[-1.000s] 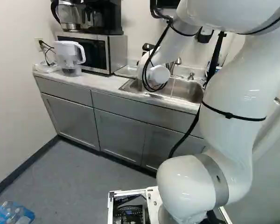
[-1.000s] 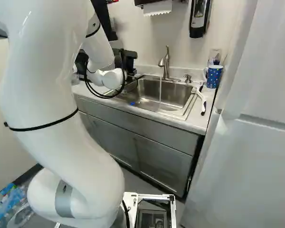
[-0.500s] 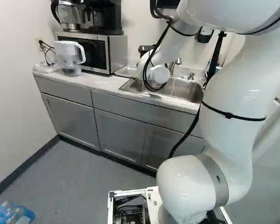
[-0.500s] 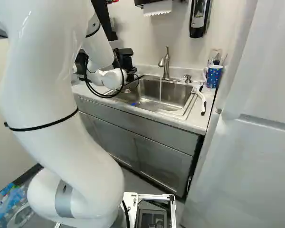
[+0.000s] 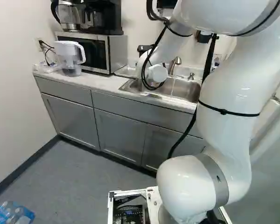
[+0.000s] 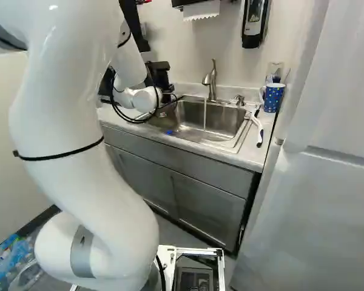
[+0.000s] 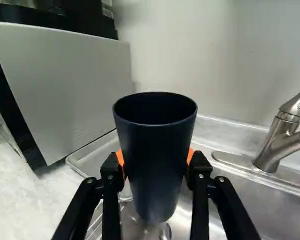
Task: Rinse the cup and place it in the tray
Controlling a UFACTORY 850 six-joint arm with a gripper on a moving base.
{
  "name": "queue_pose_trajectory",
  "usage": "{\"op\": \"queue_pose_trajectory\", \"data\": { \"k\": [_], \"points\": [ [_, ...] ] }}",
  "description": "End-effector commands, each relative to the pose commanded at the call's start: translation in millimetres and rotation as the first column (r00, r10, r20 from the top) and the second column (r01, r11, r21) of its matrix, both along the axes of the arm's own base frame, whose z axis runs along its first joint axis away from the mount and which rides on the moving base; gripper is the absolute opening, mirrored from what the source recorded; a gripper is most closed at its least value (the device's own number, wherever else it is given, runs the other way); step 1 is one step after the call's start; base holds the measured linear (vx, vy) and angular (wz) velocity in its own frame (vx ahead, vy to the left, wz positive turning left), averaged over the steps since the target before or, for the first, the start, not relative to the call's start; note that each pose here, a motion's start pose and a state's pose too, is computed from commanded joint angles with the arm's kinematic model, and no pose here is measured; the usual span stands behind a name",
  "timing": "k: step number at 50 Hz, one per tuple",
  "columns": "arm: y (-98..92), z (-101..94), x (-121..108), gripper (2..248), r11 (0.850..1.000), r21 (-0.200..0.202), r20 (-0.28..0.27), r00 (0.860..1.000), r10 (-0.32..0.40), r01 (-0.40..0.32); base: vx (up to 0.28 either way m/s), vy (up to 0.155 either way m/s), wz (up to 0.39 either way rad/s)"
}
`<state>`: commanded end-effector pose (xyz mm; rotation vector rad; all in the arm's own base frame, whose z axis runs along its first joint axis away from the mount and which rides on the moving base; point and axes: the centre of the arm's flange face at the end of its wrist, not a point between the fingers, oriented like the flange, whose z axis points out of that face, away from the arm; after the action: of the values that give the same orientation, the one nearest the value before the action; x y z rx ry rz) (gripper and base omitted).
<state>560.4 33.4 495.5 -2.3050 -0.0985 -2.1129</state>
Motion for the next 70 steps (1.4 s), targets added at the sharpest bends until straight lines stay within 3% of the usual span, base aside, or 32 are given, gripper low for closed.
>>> {"op": "queue_pose_trajectory", "data": {
  "k": [45,70],
  "points": [
    [51.8,-8.8,80.0,126,0.997,0.002,0.037,0.997,0.072,-0.073,0.0,0.0,0.0],
    [71.2,-41.6,127.4,126,0.996,0.002,0.029,0.995,0.091,-0.091,0.0,0.0,0.0]
  ]
}}
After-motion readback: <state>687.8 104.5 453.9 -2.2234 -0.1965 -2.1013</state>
